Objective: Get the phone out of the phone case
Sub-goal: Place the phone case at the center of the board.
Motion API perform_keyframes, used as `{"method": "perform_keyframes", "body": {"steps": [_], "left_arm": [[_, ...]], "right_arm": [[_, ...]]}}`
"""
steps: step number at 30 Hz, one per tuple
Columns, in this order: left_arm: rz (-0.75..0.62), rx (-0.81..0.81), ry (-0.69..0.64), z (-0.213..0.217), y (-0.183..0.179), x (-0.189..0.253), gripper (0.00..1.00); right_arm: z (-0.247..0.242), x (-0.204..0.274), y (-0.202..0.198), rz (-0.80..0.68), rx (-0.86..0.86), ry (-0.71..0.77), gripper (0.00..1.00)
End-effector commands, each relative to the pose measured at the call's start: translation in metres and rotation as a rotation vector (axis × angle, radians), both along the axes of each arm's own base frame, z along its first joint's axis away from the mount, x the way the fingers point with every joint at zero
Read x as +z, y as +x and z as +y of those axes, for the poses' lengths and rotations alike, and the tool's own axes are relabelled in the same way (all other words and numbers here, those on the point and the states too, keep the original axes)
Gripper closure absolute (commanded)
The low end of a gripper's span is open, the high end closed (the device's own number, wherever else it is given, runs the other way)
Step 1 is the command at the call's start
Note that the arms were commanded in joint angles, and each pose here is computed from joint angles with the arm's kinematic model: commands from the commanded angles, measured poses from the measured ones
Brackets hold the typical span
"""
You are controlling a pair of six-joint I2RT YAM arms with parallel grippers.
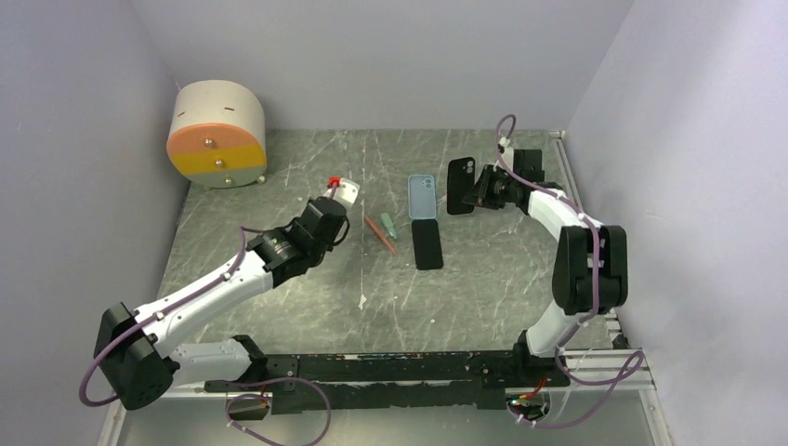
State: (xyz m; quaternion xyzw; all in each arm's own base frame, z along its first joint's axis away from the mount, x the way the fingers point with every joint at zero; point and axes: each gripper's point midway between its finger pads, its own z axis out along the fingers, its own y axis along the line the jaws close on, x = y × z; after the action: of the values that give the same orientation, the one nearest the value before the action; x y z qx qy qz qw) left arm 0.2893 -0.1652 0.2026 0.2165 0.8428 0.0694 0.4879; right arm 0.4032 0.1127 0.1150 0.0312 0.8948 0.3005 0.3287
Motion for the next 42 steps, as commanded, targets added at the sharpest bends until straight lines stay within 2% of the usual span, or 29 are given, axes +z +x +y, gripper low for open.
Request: {"method": "perform_keyframes", "body": {"steps": [1, 11, 19, 21, 25, 30, 34, 39, 42], "left_arm": [[-0.153, 0.078, -0.111, 0.011, 0.019, 0.02, 0.97], [-0.17, 0.085, -0.112, 0.016, 0.025, 0.007, 0.98], [-0.171, 0.087, -0.12, 0.017, 0.027, 0.008, 0.97], [-0.172, 0.086, -0.121, 0.017, 0.027, 0.009, 0.98], [-0.173, 0.09, -0.121, 0.018, 0.027, 0.009, 0.97], [-0.179, 0.098, -0.125, 0.02, 0.027, 0.011, 0.98], [-0.182, 0.098, -0.129, 0.02, 0.027, 0.012, 0.97], [-0.179, 0.099, -0.131, 0.019, 0.027, 0.011, 0.97], [-0.178, 0.096, -0.135, 0.019, 0.027, 0.012, 0.98]], "right_arm": [[-0.002, -0.005, 0.011, -0.028, 0.136, -0.011, 1.0], [-0.002, -0.037, 0.052, 0.024, 0.178, 0.059, 1.0], [0.007, -0.058, 0.055, 0.094, 0.221, 0.127, 1.0], [0.008, -0.061, 0.054, 0.108, 0.225, 0.14, 0.93], [0.001, -0.066, 0.058, 0.119, 0.195, 0.111, 0.69], [-0.015, -0.068, 0.064, 0.094, 0.127, 0.014, 0.5], [-0.027, -0.072, 0.064, 0.091, 0.087, -0.052, 0.49], [-0.025, -0.07, 0.063, 0.079, 0.092, -0.043, 0.59], [-0.021, -0.07, 0.063, 0.076, 0.098, -0.029, 0.61]]}}
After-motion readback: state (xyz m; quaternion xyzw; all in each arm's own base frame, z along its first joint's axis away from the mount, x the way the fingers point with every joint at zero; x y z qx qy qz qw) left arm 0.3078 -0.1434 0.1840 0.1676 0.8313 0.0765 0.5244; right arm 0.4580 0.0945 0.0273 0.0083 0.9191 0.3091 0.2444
